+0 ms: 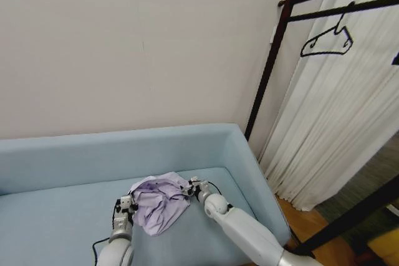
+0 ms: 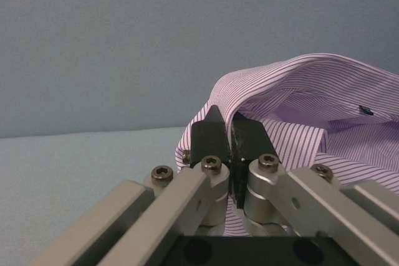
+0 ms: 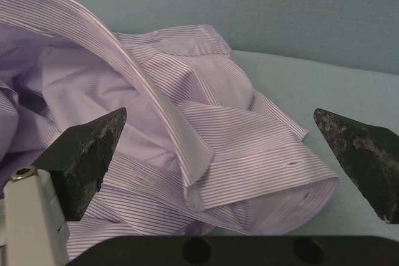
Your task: Pick up the clothes from the sofa and hang them on the clothes hanger.
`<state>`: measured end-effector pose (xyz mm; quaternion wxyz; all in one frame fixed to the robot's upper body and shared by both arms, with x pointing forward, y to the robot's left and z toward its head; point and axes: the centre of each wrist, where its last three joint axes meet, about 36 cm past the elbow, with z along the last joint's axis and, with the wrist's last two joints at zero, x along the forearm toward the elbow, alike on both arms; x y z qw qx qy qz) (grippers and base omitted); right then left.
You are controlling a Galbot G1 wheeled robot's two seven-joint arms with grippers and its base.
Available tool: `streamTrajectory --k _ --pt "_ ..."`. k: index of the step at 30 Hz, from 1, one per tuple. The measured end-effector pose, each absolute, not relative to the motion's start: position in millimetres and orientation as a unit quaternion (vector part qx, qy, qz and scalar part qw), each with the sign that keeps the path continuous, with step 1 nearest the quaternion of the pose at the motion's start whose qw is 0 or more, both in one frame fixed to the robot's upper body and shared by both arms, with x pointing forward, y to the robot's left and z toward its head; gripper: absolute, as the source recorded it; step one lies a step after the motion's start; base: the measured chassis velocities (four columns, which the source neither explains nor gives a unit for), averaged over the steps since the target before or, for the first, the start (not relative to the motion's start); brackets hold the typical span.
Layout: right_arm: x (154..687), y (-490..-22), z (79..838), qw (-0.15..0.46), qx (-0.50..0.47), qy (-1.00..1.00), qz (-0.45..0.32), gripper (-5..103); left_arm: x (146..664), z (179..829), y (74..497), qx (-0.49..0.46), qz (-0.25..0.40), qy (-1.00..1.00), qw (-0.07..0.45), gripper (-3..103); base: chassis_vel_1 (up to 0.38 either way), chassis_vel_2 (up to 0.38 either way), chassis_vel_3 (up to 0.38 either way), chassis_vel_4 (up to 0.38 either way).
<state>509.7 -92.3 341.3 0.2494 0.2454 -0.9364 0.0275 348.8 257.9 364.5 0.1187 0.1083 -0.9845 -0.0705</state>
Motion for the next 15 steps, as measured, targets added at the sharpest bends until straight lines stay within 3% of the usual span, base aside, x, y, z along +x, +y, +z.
streamTrajectory --k 15 --pt "517.6 -58.7 316.4 0.256 0.239 -0.937 0.021 80 351.0 371.6 262.6 0.106 -0.07 -0.986 0.112 1 0.0 0.0 0.0 0.0"
